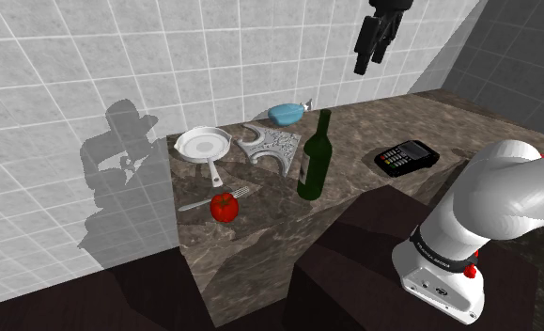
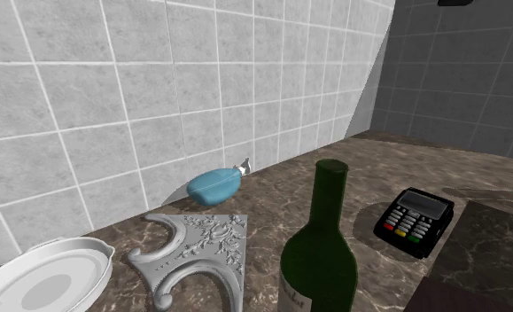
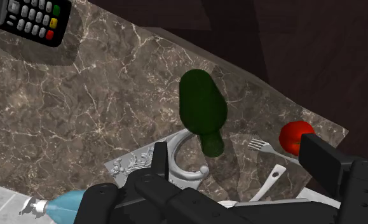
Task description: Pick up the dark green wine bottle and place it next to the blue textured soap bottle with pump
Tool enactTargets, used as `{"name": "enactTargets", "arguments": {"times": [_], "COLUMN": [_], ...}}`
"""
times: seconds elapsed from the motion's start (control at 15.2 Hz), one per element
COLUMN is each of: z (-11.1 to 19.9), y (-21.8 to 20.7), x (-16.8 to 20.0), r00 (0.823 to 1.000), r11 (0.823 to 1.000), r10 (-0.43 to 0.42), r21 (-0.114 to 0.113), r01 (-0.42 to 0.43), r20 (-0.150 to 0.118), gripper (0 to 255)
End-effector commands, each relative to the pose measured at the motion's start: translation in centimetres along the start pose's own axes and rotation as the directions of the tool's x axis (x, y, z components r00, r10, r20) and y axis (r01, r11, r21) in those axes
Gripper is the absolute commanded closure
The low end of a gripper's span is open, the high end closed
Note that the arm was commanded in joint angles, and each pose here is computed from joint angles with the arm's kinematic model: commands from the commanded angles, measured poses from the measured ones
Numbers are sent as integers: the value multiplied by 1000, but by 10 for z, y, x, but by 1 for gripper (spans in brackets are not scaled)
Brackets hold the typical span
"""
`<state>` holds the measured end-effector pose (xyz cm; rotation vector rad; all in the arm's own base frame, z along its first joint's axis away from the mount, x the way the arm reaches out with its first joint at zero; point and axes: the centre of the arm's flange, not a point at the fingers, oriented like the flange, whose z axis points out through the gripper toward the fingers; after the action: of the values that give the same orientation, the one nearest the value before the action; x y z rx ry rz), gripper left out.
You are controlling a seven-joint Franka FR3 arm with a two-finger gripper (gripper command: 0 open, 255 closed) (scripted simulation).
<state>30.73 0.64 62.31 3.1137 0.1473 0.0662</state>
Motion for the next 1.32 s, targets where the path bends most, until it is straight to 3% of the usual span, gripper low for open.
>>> {"name": "enactTargets", "arguments": {"times": [0.0,0.66,1.25], "z": [0,119,166], "y": [0,-13,-13], "x": [0,58,60], "r00": [1000,998,998], "r11": [1000,998,998], "r10": [0,60,64], "r21": [0,-18,-19], "r01": [0,-60,-64], "r20": [0,7,8], "gripper": [0,0,0]}}
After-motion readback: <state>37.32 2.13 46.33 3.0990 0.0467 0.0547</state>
